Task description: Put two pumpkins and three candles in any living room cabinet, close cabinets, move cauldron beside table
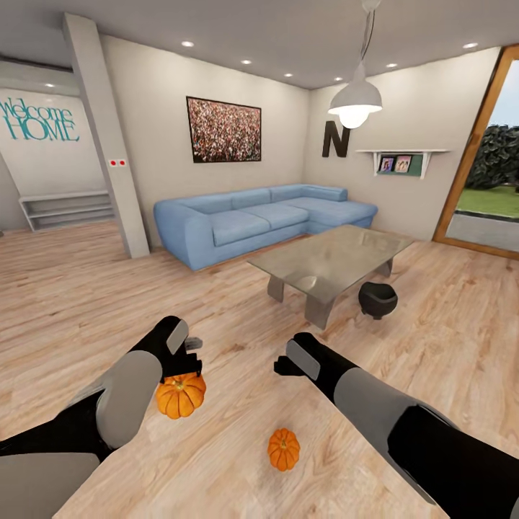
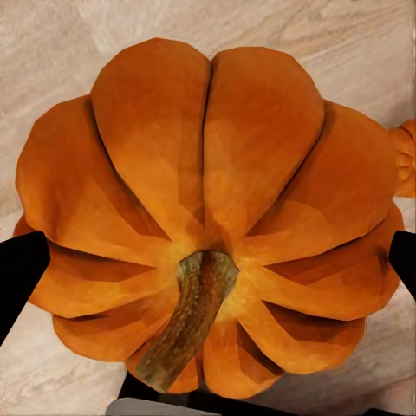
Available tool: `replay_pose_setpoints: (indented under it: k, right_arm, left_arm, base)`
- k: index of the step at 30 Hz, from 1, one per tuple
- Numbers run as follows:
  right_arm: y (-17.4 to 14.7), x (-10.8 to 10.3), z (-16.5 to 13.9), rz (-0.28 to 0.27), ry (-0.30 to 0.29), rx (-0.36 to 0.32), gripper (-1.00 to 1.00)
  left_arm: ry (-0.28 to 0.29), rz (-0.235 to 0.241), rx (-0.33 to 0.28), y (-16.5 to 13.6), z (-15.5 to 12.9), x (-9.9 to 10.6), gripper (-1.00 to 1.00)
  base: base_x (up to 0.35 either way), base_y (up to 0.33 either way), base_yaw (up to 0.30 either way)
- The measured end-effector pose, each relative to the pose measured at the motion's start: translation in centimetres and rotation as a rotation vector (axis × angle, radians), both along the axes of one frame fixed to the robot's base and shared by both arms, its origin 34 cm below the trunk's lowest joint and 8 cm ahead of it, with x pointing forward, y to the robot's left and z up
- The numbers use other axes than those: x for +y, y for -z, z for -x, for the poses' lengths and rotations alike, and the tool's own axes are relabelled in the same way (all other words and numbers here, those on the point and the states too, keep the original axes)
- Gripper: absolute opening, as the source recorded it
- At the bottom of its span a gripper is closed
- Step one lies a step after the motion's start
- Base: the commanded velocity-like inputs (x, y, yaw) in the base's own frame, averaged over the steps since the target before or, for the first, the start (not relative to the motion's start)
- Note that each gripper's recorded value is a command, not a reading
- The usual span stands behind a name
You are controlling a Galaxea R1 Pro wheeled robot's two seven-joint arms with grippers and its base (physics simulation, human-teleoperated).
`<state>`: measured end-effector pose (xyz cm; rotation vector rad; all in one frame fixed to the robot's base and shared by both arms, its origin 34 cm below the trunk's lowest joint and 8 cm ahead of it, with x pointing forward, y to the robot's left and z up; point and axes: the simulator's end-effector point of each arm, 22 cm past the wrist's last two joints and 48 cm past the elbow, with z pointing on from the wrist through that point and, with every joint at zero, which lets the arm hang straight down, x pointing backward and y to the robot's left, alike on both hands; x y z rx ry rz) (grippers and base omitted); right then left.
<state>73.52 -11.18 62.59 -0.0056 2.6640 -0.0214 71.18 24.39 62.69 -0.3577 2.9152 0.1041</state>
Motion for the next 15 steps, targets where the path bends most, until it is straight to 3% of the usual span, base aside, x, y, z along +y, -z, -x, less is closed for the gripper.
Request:
replay_pose_setpoints:
  k: [7, 15]
  right_arm:
    - [1.5, -0.1, 0.2, 0.002, 0.002, 0.0, 1.0]
    - [3.3, -0.3, 0.6, 0.004, 0.005, 0.003, 1.0]
  left_arm:
    - [-0.003, -0.001, -0.009, 1.4, 0.1, 0.0, -1.0]
    - [-0.005, 0.0, -0.013, 3.1, 0.3, 0.0, -1.0]
  base:
    - [0.003, 0.0, 0.0]
    - [0.146, 0.018, 0.0]
